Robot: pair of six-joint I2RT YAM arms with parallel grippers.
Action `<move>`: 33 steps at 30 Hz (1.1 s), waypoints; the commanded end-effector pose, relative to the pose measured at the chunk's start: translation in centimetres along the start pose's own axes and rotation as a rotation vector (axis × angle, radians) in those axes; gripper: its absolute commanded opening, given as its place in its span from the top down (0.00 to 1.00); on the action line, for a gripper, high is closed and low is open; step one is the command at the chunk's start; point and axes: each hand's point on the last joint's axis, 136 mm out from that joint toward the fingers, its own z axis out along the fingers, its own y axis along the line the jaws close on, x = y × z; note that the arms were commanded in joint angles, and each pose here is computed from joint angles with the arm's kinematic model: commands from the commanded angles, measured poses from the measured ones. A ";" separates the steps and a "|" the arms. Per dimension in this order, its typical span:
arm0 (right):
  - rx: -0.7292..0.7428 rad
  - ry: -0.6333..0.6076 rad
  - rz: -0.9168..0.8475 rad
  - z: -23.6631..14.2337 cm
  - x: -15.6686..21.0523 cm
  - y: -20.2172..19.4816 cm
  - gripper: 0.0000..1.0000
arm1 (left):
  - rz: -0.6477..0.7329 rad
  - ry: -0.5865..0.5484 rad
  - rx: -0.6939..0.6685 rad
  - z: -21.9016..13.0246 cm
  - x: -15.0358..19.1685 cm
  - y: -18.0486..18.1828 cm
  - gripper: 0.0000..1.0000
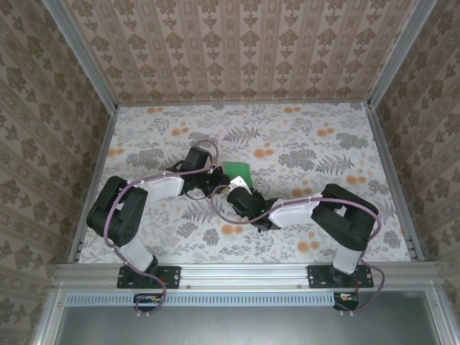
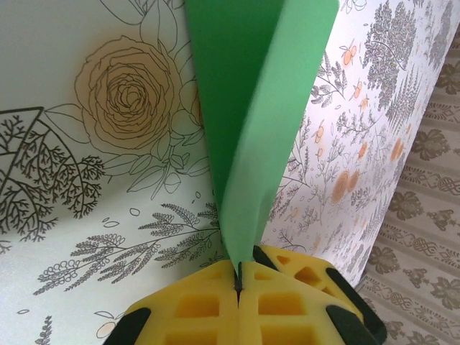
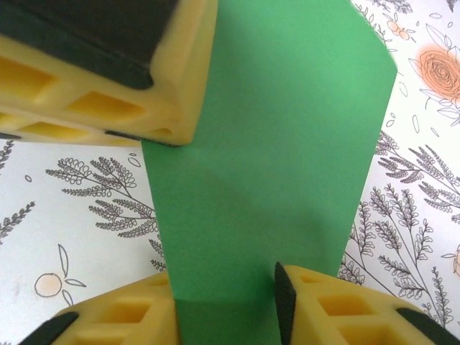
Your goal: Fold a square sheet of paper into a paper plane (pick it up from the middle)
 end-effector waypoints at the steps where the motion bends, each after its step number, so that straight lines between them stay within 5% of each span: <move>1: 0.057 -0.026 -0.032 0.4 -0.8 -0.4 0.68 | 0.006 -0.010 0.029 -0.8 0.0 -1.5 0.98; 9: 0.099 -0.024 -0.062 0.6 -0.8 -0.9 0.77 | 0.001 -0.011 0.023 -0.9 0.1 -1.3 0.97; 24: 0.154 -0.057 -0.118 0.1 -1.5 -0.4 0.52 | -0.014 -0.015 0.012 -0.9 -0.2 -0.8 0.96; 33: 0.188 -0.055 -0.117 0.0 -1.1 -1.1 0.66 | -0.018 -0.018 0.011 -1.1 -0.2 -0.7 0.96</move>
